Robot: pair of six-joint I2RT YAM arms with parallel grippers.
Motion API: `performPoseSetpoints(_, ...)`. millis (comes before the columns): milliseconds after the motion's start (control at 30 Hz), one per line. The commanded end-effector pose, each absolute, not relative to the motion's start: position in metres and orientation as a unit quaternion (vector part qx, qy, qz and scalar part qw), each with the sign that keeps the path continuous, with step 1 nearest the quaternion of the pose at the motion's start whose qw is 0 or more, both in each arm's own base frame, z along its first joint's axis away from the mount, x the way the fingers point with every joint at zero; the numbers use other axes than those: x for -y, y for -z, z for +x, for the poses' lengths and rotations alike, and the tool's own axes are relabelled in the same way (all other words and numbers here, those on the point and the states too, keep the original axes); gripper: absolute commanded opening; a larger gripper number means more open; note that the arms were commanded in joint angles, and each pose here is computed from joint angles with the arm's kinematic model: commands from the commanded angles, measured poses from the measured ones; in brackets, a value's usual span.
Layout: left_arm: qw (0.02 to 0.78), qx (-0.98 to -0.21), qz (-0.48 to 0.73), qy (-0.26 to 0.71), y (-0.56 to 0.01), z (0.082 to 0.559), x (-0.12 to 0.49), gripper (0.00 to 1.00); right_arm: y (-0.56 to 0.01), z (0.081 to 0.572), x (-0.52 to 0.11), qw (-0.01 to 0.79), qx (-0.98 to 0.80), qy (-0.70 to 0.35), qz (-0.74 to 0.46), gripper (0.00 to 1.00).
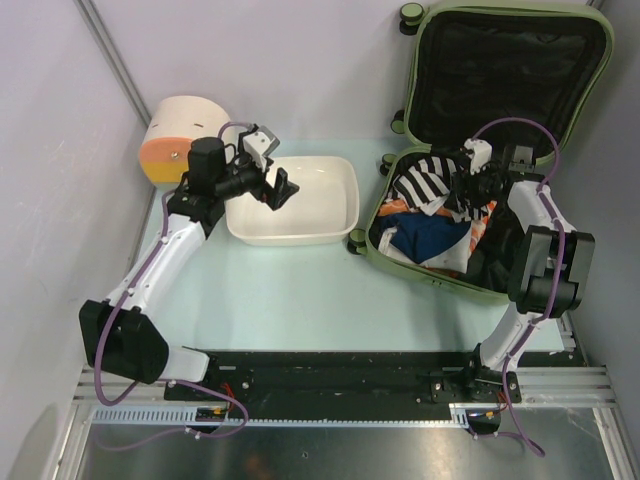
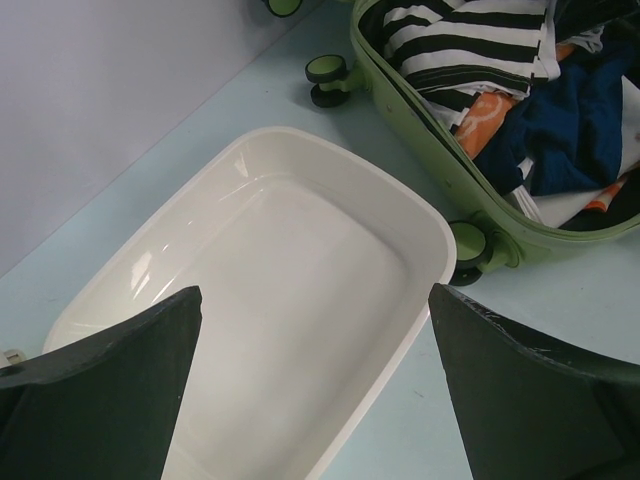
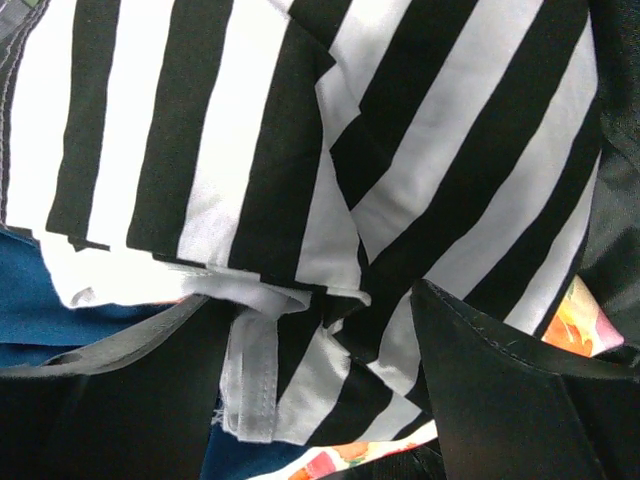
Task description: Open, take out, and arrange the luggage
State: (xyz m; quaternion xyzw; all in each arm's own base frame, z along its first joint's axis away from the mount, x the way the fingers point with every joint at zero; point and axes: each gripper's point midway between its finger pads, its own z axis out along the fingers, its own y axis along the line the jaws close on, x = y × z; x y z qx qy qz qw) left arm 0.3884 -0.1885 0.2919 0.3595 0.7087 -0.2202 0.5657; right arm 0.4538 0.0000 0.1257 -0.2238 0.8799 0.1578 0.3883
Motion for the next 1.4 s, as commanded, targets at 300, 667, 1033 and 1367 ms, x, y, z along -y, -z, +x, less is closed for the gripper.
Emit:
performPoseSetpoints(300,0.584,-0.675,0.389,0.228,-0.314,0.391,0.200,1.00,-0.151,0.480,0.034,0.429,-0.877,-0.095,-0.196,0.36)
performPoseSetpoints(667,0.583,-0.674,0.390,0.232,-0.314,0.393,0.202,0.99,-0.168,0.458,0.000,0.413,-0.861,-0.184,-0.233,0.74)
performPoseSetpoints(1033,0.583,-0.673,0.391,0.234,-0.315,0.393,0.203,0.99,-0.135,0.452,0.017,0.366,-0.886,-0.128,-0.254,0.75)
performPoseSetpoints(1367,0.583,-0.673,0.391,0.234,-0.316,0.393,0.203,0.99,-0.125,0.456,0.018,0.354,-0.889,-0.099,-0.271,0.72)
